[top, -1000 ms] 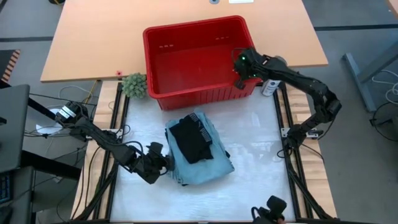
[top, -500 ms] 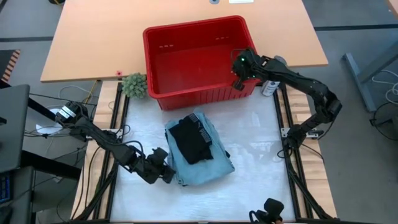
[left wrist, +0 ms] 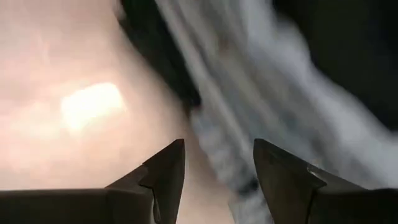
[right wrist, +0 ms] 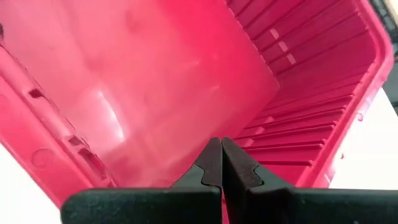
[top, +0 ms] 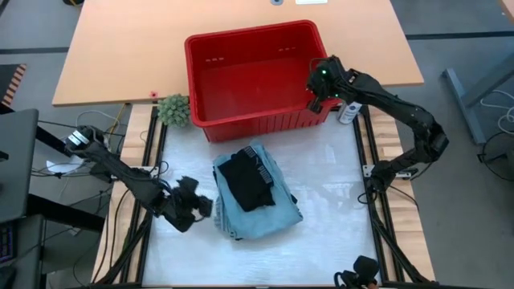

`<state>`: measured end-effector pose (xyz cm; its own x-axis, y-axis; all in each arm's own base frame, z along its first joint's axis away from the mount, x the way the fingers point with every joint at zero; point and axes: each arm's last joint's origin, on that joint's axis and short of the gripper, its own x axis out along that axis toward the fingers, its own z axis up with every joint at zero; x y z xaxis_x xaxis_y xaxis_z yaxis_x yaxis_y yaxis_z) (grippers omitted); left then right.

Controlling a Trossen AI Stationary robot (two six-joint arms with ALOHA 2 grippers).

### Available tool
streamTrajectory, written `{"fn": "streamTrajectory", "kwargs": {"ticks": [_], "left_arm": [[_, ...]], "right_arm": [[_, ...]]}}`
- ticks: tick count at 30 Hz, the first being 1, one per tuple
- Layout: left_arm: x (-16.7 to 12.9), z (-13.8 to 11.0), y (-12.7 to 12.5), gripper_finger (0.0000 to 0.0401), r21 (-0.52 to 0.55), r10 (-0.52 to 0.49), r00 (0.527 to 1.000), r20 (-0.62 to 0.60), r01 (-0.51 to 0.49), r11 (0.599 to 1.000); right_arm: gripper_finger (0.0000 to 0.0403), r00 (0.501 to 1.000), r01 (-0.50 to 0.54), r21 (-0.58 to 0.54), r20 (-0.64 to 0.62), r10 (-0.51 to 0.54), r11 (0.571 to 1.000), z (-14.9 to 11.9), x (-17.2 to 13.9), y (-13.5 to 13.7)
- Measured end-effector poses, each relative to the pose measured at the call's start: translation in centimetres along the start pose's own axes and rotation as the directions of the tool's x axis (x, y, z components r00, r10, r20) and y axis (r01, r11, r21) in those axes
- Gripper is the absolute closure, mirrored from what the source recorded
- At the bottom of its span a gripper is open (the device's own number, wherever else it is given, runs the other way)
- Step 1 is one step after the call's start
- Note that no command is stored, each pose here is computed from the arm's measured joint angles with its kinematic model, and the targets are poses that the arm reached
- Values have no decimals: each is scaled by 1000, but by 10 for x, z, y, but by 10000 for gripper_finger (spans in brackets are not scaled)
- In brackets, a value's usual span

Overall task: Fold Laundry from Bin
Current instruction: Put the stacked clothes into the red laundry bin

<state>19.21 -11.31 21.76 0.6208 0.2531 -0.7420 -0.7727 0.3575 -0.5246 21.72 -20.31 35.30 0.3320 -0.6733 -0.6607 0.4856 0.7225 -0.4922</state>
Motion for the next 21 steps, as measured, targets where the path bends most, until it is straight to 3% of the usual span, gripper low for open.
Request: {"fn": "streamTrajectory", "kwargs": {"ticks": [3, 7, 16, 21], "left_arm": [[-14, 18, 5, 223, -50, -34, 979, 201, 45, 998], [-24, 48, 9, 223, -50, -43, 896, 443, 72, 996], [-4, 107, 17, 223, -74, 168, 784, 597, -154, 985], [8, 130, 17, 223, -119, 236, 721, 652, -210, 970]], "right_arm": [[379, 1000, 10, 10, 12, -11, 1000, -1, -6, -4], [379, 999, 24, 34, 32, -25, 999, -3, -15, -7], [379, 996, 34, 42, 85, -38, 999, -4, -38, -9], [379, 994, 41, 63, 102, -47, 997, -6, -48, -11]]}}
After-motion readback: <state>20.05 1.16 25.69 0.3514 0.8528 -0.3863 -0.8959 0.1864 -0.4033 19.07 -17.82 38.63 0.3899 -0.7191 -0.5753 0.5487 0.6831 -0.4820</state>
